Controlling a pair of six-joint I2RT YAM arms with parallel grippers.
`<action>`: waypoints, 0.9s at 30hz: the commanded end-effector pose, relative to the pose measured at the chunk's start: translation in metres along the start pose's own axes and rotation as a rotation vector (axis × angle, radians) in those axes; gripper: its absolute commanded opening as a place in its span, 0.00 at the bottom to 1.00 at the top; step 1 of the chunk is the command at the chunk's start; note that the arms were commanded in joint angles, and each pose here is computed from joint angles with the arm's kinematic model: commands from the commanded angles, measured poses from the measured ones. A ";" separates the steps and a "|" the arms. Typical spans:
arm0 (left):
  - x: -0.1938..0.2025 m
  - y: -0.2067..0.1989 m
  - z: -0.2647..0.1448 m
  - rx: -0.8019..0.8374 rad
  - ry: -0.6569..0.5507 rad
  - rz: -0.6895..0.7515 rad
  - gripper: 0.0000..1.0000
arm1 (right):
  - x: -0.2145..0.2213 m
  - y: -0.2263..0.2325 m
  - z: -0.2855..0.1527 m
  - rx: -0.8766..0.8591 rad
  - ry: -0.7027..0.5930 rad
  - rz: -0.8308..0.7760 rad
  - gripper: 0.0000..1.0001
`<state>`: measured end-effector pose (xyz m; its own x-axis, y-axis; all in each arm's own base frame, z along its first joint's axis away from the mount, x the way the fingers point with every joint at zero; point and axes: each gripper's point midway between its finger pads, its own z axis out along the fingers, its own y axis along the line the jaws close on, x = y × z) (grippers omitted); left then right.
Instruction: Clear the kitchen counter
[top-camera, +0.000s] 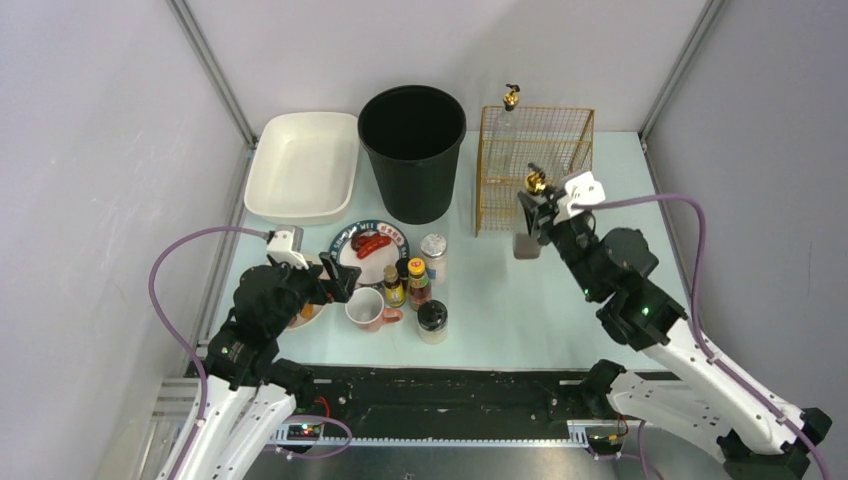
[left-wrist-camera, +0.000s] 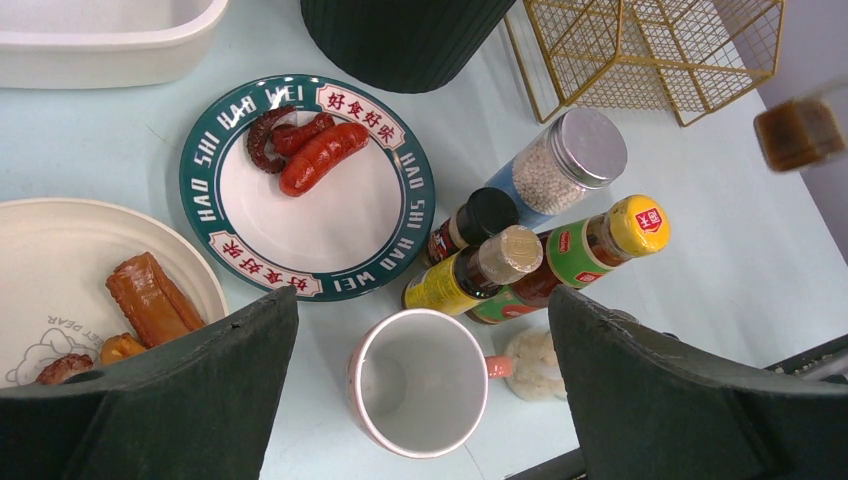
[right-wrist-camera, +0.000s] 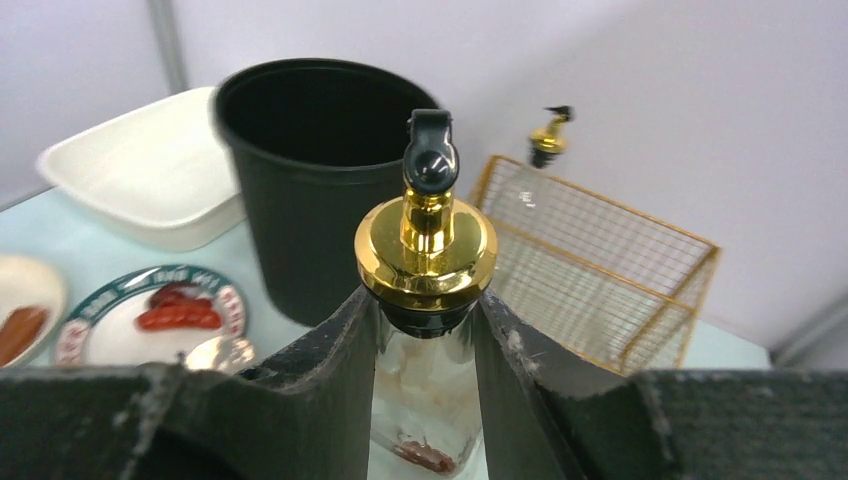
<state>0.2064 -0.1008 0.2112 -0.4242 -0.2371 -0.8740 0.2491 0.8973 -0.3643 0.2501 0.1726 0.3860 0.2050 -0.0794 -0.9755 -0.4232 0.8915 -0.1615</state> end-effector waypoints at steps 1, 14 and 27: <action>-0.005 -0.003 0.000 0.013 -0.026 -0.002 0.98 | -0.054 -0.044 0.020 0.081 -0.146 0.028 0.00; -0.006 -0.003 0.000 0.012 -0.028 0.000 0.98 | -0.095 -0.127 0.085 0.120 -0.217 0.057 0.00; -0.005 -0.003 0.001 0.013 -0.022 0.001 0.98 | -0.112 -0.170 0.151 0.068 -0.251 0.029 0.00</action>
<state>0.2061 -0.1011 0.2115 -0.4233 -0.2369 -0.8745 0.2510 0.8968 -0.3644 0.4422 0.0899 0.4695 0.1989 0.0265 -0.9797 -0.3364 0.9408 -0.0429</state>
